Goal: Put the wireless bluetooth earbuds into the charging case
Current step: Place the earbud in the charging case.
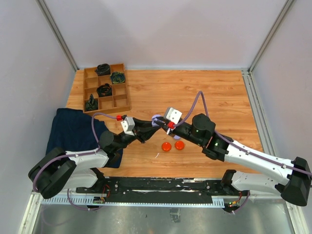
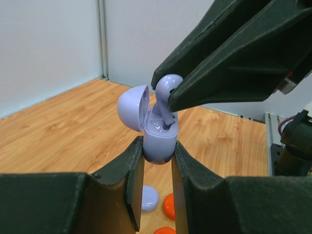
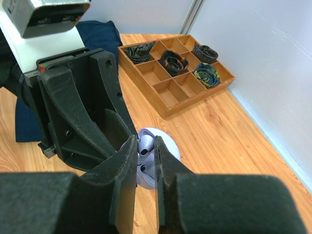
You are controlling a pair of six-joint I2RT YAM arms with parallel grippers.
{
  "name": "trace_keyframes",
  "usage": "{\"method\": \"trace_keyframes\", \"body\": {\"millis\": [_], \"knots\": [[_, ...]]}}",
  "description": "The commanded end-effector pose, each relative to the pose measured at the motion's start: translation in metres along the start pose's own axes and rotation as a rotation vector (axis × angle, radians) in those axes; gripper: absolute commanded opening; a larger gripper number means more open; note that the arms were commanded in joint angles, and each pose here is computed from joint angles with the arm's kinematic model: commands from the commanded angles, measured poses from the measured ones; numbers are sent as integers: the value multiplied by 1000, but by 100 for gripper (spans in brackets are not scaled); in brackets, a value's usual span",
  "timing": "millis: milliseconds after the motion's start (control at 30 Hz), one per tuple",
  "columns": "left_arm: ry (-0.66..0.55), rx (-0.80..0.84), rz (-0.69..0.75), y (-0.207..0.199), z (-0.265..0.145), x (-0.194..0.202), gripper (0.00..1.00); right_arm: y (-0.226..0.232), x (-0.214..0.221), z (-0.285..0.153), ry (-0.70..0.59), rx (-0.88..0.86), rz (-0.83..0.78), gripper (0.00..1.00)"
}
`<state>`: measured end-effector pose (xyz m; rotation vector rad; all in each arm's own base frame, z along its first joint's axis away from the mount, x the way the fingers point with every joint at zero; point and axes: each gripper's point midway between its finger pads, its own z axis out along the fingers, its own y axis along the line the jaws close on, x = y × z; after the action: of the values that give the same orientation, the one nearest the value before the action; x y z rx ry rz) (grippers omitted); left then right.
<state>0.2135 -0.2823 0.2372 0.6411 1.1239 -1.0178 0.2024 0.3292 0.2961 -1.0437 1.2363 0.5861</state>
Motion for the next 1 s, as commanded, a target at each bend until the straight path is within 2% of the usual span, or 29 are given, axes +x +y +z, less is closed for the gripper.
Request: {"method": "trace_keyframes", "body": {"millis": [0, 500, 967], "knots": [[-69, 12, 6, -1, 4, -18, 0, 4, -4, 4, -21, -3, -37, 9], [-67, -28, -72, 4, 6, -16, 0, 8, -1, -4, -9, -15, -63, 12], [-74, -31, -74, 4, 5, -17, 0, 12, 6, 0, 13, -30, -54, 15]]}}
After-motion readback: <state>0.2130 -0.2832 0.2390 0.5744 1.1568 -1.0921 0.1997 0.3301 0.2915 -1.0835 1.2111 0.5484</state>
